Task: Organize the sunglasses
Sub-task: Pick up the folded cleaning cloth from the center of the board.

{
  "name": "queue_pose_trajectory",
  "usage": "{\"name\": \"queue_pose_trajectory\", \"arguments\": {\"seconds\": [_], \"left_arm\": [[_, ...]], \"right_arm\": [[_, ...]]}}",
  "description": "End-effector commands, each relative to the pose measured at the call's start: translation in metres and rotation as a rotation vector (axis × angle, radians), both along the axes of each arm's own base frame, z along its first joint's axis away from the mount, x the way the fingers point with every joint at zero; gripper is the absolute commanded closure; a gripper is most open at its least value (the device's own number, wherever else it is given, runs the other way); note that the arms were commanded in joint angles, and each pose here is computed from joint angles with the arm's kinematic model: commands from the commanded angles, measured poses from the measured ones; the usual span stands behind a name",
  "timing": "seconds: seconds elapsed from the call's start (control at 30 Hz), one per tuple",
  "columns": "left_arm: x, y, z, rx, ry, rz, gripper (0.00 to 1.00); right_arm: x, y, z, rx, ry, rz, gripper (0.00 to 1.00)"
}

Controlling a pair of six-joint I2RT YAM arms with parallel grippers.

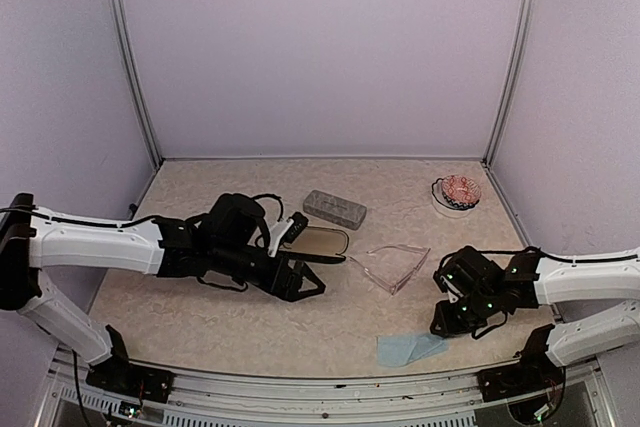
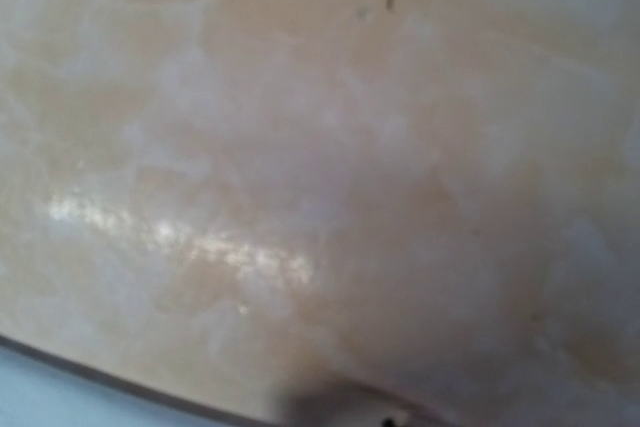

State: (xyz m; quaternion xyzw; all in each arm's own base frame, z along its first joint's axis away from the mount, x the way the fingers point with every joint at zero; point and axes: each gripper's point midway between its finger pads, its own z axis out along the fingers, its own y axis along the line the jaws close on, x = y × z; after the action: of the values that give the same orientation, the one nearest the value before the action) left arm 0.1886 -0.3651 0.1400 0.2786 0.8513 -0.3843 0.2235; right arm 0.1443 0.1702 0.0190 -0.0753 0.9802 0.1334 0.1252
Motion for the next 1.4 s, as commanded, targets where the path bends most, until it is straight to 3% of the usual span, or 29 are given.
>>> {"name": "queue_pose_trajectory", "arguments": {"seconds": [0.0, 0.63, 1.13, 1.37], "left_arm": [[-0.010, -0.045, 0.003, -0.051, -0.026, -0.114, 0.11], [-0.065, -0.140, -0.068, 0.033, 0.070, -0.408, 0.32], [-0.070, -0.149, -0.130, 0.206, 0.039, -0.434, 0.47], [-0.077, -0.147, -0.145, 0.242, 0.039, -0.447, 0.63]], "right_arm": [[-0.004, -0.005, -0.008, -0.019, 0.020, -0.013, 0.76], [-0.007, -0.003, -0.006, 0.004, 0.019, -0.013, 0.93], [-0.007, -0.002, -0.006, 0.011, 0.015, -0.006, 0.98], [-0.006, -0.002, -0.006, 0.010, 0.010, -0.005, 0.99]]}}
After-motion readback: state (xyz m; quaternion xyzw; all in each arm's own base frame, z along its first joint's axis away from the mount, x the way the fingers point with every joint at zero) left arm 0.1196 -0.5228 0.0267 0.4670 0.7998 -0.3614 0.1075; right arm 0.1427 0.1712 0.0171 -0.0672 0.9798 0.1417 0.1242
